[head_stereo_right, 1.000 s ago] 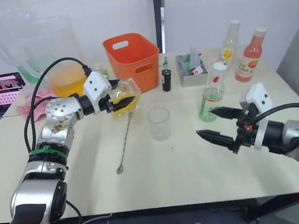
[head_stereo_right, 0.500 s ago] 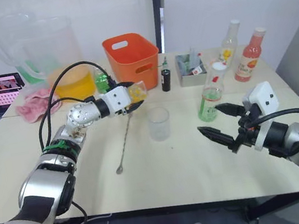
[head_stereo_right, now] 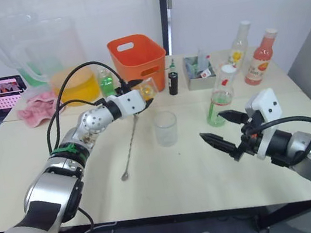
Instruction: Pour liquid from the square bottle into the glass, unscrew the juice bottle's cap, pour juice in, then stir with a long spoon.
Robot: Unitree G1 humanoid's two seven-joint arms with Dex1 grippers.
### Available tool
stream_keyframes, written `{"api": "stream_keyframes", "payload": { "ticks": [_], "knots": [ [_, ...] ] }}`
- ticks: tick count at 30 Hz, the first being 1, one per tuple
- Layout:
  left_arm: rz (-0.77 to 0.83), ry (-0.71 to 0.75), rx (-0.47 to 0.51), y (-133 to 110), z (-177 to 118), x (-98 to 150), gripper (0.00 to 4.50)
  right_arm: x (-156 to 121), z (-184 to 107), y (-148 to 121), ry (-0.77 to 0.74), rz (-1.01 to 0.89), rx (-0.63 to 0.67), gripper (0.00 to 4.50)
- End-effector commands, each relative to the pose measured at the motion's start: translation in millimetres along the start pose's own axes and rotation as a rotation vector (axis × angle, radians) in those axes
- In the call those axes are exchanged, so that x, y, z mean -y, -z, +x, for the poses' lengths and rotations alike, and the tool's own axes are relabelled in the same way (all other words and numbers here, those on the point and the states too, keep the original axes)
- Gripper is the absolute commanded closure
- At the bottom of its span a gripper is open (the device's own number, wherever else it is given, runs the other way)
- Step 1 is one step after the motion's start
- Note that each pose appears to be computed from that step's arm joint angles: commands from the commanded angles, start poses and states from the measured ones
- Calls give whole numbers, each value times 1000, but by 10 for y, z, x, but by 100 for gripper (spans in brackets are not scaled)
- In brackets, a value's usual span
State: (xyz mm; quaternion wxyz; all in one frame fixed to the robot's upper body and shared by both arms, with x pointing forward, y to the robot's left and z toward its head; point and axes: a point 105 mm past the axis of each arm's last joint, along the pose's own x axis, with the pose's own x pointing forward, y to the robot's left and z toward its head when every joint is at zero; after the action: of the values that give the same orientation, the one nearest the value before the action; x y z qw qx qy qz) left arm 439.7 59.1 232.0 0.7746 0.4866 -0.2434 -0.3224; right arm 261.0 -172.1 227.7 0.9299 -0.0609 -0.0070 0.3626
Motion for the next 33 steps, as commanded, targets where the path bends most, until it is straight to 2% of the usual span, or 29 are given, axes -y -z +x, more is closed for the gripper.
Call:
{"api": "stream_keyframes", "payload": {
  "ticks": [1,17,33],
  "knots": [
    [121,-110,134,-368,65,-314,170,-61,12,-130,-10,-28,53,0],
    [326,-52,190,-410,37,-46,170,-116,41,-130,-36,-22,56,0],
    [510,-96,141,-317,65,-74,170,-159,60,-58,-48,-24,37,0]
  ]
}}
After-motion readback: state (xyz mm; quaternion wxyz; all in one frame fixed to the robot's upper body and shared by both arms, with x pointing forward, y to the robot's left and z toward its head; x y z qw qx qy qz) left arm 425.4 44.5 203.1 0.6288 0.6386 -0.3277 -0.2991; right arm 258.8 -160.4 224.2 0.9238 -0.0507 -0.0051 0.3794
